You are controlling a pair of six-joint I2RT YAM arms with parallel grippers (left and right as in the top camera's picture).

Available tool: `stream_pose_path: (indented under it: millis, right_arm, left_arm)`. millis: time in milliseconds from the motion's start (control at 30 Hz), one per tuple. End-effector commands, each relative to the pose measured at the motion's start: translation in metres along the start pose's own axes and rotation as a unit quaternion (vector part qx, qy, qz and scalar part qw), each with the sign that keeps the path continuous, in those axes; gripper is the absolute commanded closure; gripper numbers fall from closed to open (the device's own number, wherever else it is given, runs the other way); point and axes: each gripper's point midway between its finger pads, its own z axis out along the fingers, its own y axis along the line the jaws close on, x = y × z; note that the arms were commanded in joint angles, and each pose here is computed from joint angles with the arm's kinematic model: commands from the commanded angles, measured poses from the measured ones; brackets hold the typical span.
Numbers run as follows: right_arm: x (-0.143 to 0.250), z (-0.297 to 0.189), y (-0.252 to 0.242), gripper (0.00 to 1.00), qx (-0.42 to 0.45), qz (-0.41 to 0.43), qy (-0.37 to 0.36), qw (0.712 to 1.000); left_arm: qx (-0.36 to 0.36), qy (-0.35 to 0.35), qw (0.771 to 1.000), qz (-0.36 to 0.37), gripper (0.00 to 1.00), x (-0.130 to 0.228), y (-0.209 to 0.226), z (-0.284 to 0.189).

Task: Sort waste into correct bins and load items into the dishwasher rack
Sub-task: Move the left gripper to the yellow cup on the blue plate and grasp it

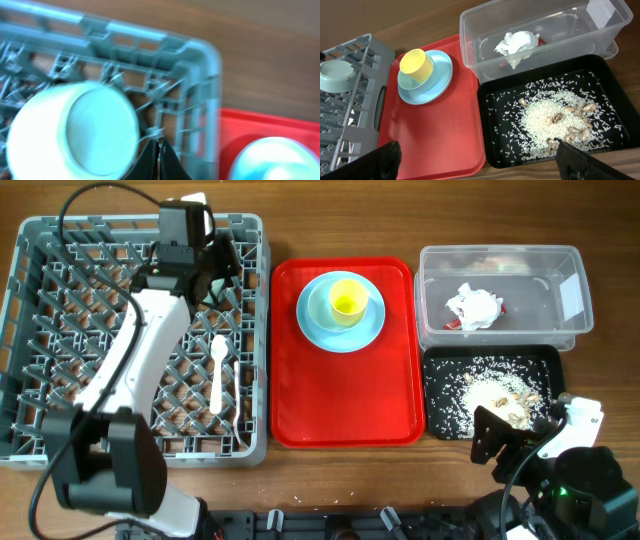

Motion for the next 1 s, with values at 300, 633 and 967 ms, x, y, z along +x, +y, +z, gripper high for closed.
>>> stream_pose_path:
  millis: [300,633,967]
  right_arm:
    - [-0.002,-0.002,-0.001,0.00,0.003,-0.001,-0.007,1.000]
    - [-0.002,-0.002,-0.001,0.00,0.003,-0.001,-0.007,1.000]
    - [-0.002,-0.002,-0.001,0.00,0.002,-0.002,-0.007,1.000]
  left_arm:
    - [-0.142,0.048,0.986,-0.079,0.96,0.017,0.104,-0.024]
    - [0.003,-0.080,0.996,-0.026,0.96,-0.042,-0.010,-0.074]
    - [-0.132,0.034,0.991,-0.013,0.96,0.023,0.056,0.045]
